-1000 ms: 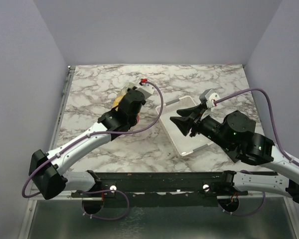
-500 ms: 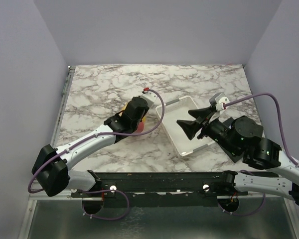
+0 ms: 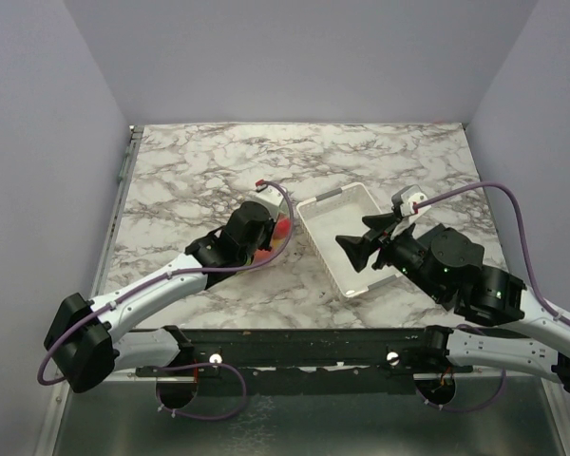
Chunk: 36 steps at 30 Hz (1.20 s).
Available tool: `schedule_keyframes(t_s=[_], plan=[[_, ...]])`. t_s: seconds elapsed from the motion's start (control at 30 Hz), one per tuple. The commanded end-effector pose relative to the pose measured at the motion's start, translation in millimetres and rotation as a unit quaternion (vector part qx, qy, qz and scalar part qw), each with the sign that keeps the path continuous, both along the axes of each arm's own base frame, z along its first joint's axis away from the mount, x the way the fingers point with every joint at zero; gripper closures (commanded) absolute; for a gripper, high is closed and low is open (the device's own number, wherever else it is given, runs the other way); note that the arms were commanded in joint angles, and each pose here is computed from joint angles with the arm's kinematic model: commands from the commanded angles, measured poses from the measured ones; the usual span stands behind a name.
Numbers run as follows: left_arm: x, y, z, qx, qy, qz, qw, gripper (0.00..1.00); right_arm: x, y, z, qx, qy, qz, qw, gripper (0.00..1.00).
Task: Place the food in the zip-top bag and seal the zipper
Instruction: Place the zipper food storage bag at the center of the board.
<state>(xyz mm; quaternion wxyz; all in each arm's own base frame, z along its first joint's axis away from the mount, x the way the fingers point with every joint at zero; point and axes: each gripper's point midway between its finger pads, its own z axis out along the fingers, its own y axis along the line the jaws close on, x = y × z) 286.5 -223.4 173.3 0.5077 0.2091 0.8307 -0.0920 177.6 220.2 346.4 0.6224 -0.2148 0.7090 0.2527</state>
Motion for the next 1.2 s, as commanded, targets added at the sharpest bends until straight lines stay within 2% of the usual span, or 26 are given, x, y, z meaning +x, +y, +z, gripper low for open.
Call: schedule_keyframes(t_s=[0.0,0.43,0.67,0.8,0.93,1.03,1.13,1.17], plan=[[-22.7,0.2,-23.7,-0.046,0.058,0.02,0.997,0.99,2.9,-6.6,-10.4,0.0,0.013,-0.022,1.0,0.25],[-28.4,14.1,-102.7,-0.006,0.149,0.111,0.983,0.98,-1.1,-5.5,-35.5,0.011,0.048,-0.024,0.998,0.23],[0.8,24.1,-106.4,0.054,0.12,0.166,0.977,0.98,-5.3,-4.2,-46.0,0.012,0.071,-0.019,0.997,0.23],[18.0,32.8,-99.3,0.075,0.102,0.189,0.974,0.93,-4.2,-8.3,-50.0,0.015,0.08,-0.033,0.996,0.22],[24.7,28.9,-85.5,0.073,0.093,0.175,0.978,0.83,-2.8,-11.6,-56.3,0.016,0.088,-0.046,0.995,0.2],[24.8,23.7,-72.7,0.061,0.086,0.157,0.982,0.7,-0.4,-14.6,-61.0,0.016,0.093,-0.061,0.994,0.18],[21.6,17.8,-56.3,0.039,0.081,0.135,0.987,0.54,1.8,-16.0,-63.6,0.016,0.093,-0.07,0.993,0.02],[19.8,16.1,-50.9,0.031,0.08,0.127,0.988,0.49,2.6,-16.3,-65.0,0.014,0.093,-0.073,0.993,0.0]])
